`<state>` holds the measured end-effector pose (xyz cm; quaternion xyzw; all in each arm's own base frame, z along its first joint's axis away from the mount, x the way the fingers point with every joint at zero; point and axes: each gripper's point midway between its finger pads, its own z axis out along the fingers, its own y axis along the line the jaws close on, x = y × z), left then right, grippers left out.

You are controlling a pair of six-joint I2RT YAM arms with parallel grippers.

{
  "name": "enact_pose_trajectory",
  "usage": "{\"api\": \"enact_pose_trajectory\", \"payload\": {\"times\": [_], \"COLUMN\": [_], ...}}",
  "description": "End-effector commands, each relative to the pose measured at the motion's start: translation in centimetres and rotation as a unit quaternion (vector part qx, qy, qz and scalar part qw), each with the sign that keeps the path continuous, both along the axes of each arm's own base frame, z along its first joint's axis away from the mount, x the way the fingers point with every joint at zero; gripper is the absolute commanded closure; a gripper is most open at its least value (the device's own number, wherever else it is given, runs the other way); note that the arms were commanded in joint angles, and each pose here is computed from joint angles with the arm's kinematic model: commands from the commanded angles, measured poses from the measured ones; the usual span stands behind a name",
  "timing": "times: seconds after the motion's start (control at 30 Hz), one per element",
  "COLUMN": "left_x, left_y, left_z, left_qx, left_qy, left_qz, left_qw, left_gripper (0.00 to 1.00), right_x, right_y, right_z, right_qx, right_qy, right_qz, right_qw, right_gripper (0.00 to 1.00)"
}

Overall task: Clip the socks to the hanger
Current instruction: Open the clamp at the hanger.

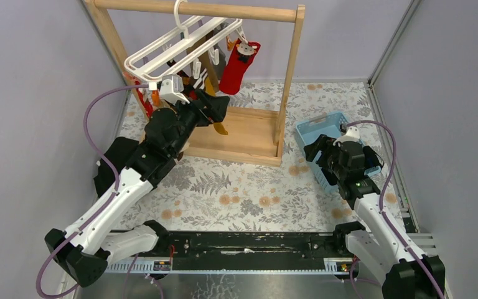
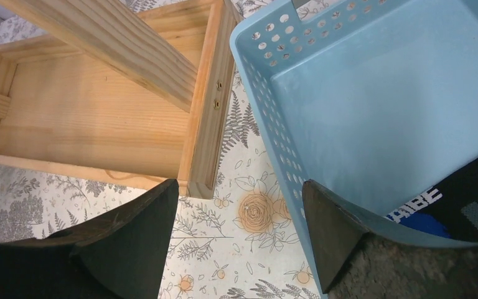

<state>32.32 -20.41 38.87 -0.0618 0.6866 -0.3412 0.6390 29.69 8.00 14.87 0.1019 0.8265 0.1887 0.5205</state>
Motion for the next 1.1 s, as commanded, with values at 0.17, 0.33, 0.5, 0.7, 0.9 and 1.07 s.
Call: {"api": "enact_pose_trajectory", "payload": {"times": [0.17, 0.33, 0.5, 0.7, 0.9, 1.07], "left_x": [0.4, 1.0, 1.1, 0.9, 1.1, 1.0], "left_y": [0.5, -0.1, -0.2, 0.0, -1.3, -3.5], "left_z": [-0.6, -1.1, -1.8, -2.0, -0.1, 2.9], "left_qx": [0.009, 0.015, 0.02, 0.022, 0.002, -0.001], "left_qy": [0.012, 0.018, 0.021, 0.021, 0.002, -0.03], "left_qz": [0.022, 0.018, 0.018, 0.019, -0.006, -0.029], "left_qw": [1.0, 1.0, 0.999, 0.999, 1.0, 0.999], "left_gripper": [0.01, 0.01, 0.01, 0.01, 0.01, 0.01], "right_x": [0.8, 0.8, 0.8, 0.9, 0.7, 0.5], "right_y": [0.3, 0.1, 0.1, 0.1, 0.0, -0.1], "right_z": [1.5, 1.9, 1.7, 2.2, 2.5, 2.4], "right_qx": [0.014, 0.012, 0.013, 0.017, 0.02, 0.019], "right_qy": [-0.027, -0.031, -0.027, -0.029, -0.034, -0.032], "right_qz": [0.008, 0.004, 0.004, 0.002, -0.001, -0.002], "right_qw": [1.0, 0.999, 1.0, 0.999, 0.999, 0.999], "right_gripper": [0.2, 0.2, 0.2, 0.2, 0.2, 0.2]}}
